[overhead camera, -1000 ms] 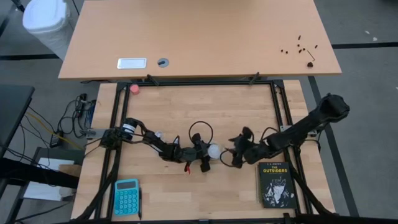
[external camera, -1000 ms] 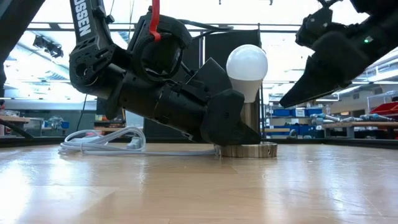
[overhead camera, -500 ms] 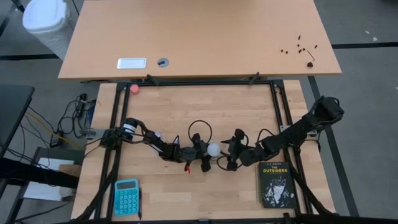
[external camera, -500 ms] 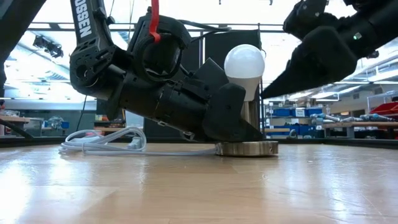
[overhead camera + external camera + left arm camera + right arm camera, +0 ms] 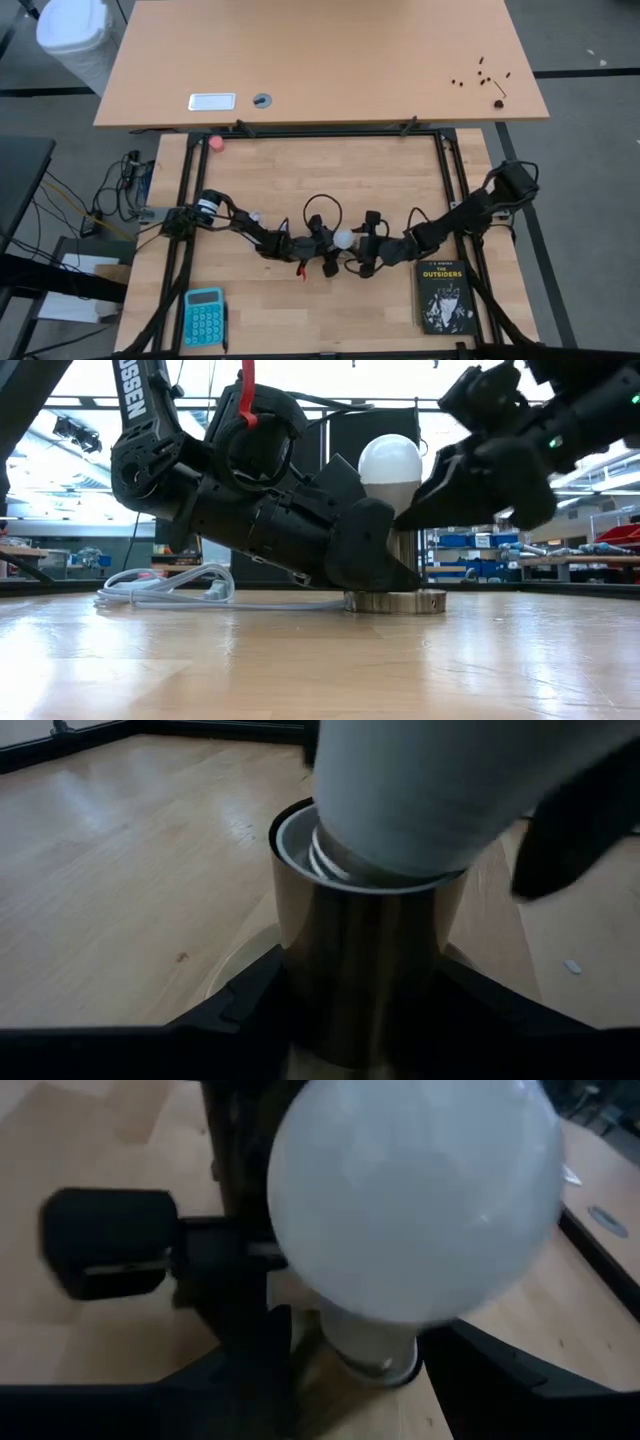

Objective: Screw lightbulb
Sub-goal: Remove the white lightbulb from the silver lamp

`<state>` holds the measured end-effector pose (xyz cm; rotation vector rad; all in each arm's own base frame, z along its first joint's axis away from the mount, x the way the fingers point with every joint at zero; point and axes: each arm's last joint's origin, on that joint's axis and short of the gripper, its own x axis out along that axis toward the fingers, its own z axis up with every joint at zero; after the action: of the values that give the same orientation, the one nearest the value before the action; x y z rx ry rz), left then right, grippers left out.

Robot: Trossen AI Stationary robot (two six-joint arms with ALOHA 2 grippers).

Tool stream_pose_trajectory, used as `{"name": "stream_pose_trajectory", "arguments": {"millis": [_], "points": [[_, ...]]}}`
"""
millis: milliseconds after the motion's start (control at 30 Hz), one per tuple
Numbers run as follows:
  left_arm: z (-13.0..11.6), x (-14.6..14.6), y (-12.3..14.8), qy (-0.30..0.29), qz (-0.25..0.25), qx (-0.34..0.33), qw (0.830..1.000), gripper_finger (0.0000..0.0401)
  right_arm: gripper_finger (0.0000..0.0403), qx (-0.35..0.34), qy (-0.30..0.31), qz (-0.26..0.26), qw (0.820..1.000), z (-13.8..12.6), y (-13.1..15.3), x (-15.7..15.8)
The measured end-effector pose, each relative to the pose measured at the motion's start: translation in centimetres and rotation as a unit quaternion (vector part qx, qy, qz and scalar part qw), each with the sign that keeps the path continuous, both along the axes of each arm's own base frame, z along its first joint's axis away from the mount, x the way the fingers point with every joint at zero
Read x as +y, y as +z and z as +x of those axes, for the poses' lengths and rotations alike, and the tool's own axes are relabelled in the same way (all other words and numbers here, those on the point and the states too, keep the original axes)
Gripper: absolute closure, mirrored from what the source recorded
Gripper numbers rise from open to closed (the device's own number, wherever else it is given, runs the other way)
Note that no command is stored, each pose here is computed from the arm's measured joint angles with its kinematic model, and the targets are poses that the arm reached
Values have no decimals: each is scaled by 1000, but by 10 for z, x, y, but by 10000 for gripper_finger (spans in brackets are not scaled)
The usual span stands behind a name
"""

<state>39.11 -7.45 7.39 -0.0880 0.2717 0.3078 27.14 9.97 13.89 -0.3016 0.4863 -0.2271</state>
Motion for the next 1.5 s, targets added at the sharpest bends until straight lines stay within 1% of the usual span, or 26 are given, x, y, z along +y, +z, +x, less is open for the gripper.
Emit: {"name": "stream_pose_trajectory", "arguments": {"millis": [167,267,500,567,700,767,933,1033,1200,1300,1500], "points": [[0,0,0,0,1,3,1000,205,173,-27,1,-12,1000,10,-7,-3],[0,0,0,-1,7,8,1000,205,174,-39,-3,-10,999,14,-9,-5],[0,0,-1,0,8,11,1000,205,178,-53,-10,-9,999,14,-3,-6],[0,0,-1,0,8,11,1000,205,192,-50,-9,-10,999,14,-3,-6],[0,0,-1,0,9,12,1000,205,239,-48,0,-11,999,14,-4,-6],[0,0,-1,-1,9,12,1000,205,252,-48,-1,-11,999,14,-3,-6],[0,0,-1,-1,11,13,1000,205,252,-51,-17,-22,998,12,-2,-5],[0,0,-1,-2,12,14,1000,205,247,-51,-32,-36,998,8,5,-4],[-1,1,-1,7,13,14,1000,203,248,-37,-41,-42,998,-2,19,-6],[-1,-1,-1,6,22,13,1000,186,247,-27,-68,-43,996,-11,27,-8],[-2,-5,5,0,49,18,999,126,247,1,-105,-21,994,-31,37,-14]]}}
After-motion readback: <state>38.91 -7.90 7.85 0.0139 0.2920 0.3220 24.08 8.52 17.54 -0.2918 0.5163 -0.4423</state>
